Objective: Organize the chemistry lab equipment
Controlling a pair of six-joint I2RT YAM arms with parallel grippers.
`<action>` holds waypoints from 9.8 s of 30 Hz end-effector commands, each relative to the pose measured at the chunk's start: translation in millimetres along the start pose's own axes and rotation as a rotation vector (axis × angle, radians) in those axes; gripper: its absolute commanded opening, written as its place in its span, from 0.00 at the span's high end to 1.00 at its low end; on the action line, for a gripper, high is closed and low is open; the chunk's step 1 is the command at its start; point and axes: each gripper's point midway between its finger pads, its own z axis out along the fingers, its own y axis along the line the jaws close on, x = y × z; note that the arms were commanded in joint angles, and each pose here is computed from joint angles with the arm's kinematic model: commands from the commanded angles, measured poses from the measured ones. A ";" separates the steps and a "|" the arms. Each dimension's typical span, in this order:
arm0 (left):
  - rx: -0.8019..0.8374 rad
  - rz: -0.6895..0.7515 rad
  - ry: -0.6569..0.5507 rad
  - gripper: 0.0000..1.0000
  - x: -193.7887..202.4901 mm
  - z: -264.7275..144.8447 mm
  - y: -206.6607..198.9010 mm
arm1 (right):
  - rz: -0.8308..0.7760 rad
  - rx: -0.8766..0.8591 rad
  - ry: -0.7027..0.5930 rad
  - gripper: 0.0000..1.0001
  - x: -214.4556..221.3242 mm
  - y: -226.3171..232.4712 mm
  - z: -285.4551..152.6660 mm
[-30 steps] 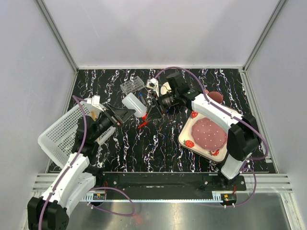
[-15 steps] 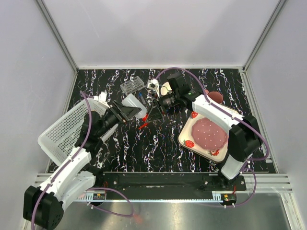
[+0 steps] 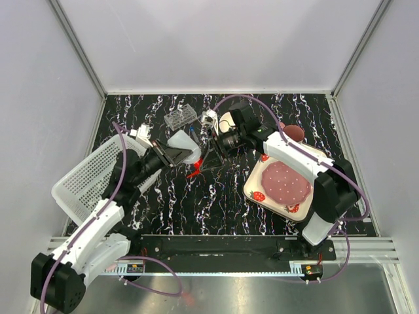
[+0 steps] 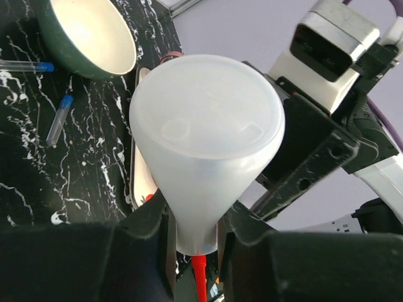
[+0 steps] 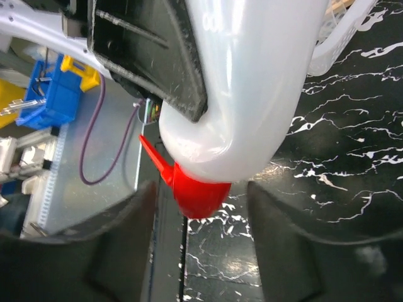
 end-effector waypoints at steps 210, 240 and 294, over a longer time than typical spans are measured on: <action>0.011 0.005 -0.063 0.95 80.6 69.3 -10.7 | 0.447 -0.006 -0.284 0.87 37.5 -21.4 -41.6; -0.123 0.023 0.434 0.18 60.9 11.8 -1.0 | 0.039 -0.037 -0.064 0.92 71.0 19.2 -11.6; -0.662 0.363 0.238 0.92 -87.1 20.1 91.0 | -0.125 0.045 0.084 0.09 82.1 3.3 -38.0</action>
